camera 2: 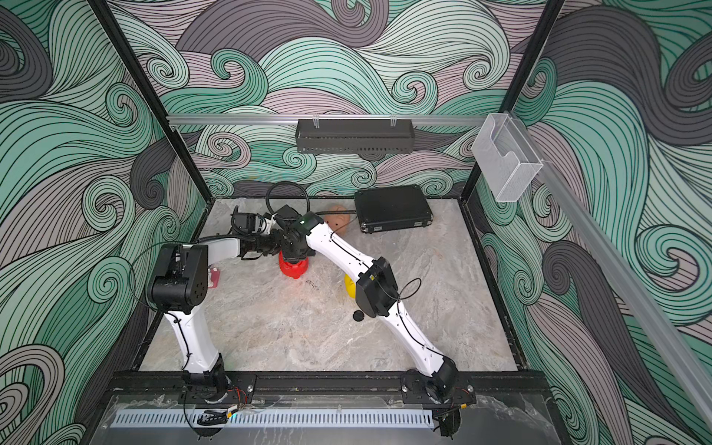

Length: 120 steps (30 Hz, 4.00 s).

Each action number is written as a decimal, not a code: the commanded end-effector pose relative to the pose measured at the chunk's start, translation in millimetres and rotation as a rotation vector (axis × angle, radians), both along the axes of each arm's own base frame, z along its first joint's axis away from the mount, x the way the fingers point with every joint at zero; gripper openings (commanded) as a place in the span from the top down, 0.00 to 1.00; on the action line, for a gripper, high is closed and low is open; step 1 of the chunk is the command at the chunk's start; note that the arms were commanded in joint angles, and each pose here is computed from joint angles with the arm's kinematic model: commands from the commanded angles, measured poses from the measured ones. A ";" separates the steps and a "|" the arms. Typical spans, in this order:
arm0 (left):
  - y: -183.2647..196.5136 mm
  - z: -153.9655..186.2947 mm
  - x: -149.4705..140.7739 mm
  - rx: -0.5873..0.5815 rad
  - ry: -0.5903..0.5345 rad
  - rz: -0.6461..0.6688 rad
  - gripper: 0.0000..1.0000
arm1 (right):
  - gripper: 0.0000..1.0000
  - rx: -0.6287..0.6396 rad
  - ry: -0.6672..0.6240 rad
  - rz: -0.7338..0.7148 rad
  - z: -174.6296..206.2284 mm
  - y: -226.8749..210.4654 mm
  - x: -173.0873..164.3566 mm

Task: Close piggy banks
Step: Move the piggy bank to the center of the board, then screw the knob on the piggy bank.

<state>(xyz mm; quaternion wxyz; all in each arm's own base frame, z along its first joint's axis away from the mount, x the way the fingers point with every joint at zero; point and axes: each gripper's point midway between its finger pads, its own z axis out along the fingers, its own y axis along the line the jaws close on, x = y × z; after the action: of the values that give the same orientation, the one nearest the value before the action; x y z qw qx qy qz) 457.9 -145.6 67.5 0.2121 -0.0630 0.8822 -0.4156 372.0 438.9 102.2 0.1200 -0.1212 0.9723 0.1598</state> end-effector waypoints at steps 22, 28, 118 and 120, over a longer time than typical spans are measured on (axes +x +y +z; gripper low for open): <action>-5.4 -49.8 -56.0 0.051 0.204 -0.063 0.54 | 1.00 0.091 0.341 -0.606 -38.1 -8.5 3.5; -5.2 -49.2 -56.3 0.052 0.201 -0.062 0.54 | 1.00 0.123 0.353 -0.649 -33.8 -5.7 7.8; 49.1 64.5 1.2 0.132 -0.007 0.255 0.38 | 0.78 0.213 0.208 -0.472 62.7 -7.0 -11.9; 51.8 73.0 -1.1 0.139 -0.017 0.265 0.37 | 0.76 0.215 0.187 -0.463 70.1 -8.9 -12.5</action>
<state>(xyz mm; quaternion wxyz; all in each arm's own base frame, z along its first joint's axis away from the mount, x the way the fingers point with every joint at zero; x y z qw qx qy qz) 455.2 -102.8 112.8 0.2501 -0.1543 0.8966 -0.3314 362.8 435.2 143.6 0.0477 0.1467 0.9602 0.2329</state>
